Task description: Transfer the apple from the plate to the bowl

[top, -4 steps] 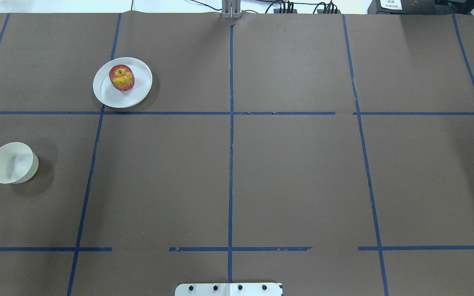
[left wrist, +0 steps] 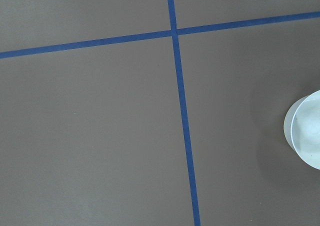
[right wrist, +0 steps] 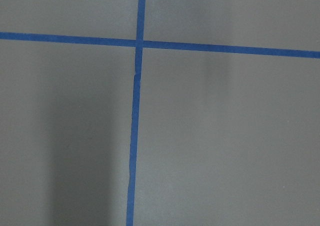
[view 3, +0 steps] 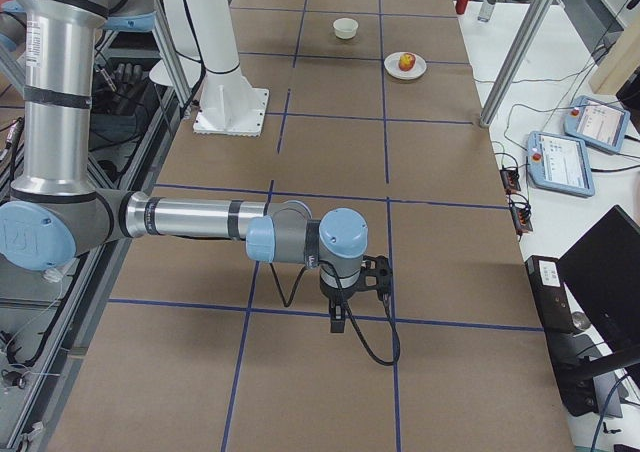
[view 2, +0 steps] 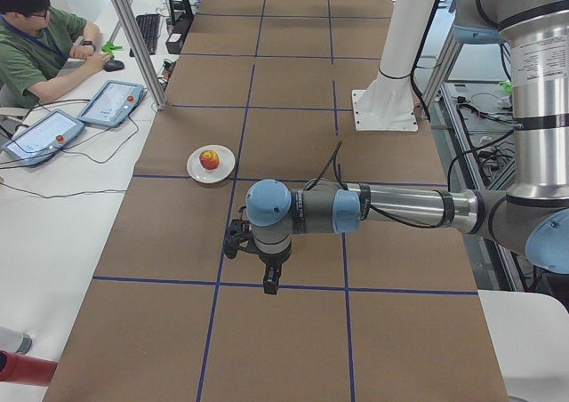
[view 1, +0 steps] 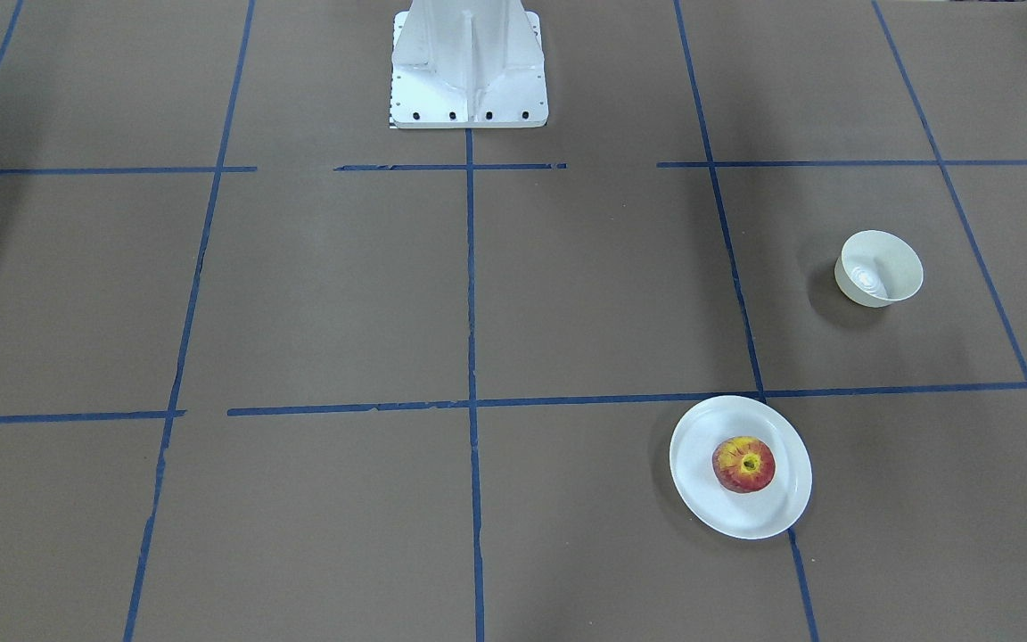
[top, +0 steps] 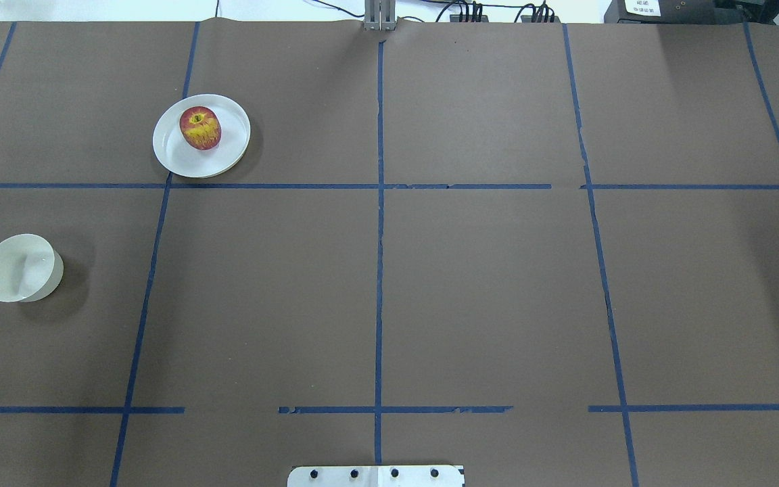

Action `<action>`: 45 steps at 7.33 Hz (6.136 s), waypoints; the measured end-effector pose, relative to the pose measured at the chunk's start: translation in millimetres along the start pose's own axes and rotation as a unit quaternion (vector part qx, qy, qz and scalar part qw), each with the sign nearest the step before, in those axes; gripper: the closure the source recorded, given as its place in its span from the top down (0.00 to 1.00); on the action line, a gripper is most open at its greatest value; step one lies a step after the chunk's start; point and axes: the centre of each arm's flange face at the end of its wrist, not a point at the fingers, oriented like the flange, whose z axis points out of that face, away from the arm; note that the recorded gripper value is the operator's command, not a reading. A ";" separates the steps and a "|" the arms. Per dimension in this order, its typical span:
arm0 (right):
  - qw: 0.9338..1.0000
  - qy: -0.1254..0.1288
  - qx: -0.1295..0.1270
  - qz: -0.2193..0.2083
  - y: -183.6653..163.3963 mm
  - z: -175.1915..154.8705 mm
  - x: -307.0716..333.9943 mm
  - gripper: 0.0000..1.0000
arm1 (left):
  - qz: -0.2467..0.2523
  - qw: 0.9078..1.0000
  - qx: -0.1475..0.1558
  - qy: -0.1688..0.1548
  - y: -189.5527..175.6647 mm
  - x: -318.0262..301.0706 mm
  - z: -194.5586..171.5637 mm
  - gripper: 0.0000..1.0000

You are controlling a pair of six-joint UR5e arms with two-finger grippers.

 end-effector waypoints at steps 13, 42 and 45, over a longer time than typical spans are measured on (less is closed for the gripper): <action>1.000 0.000 0.000 0.000 0.0 0.0 0.0 1.00 | -0.076 0.993 0.089 0.016 -264.6 377.0 28.8 1.00; 1.000 0.000 0.000 0.000 0.0 0.0 0.0 1.00 | -0.033 0.990 0.137 0.010 -164.2 360.1 30.1 0.47; 1.000 0.000 0.000 0.000 0.0 0.0 0.0 1.00 | -0.010 0.990 0.138 -0.025 -63.7 255.8 11.8 0.49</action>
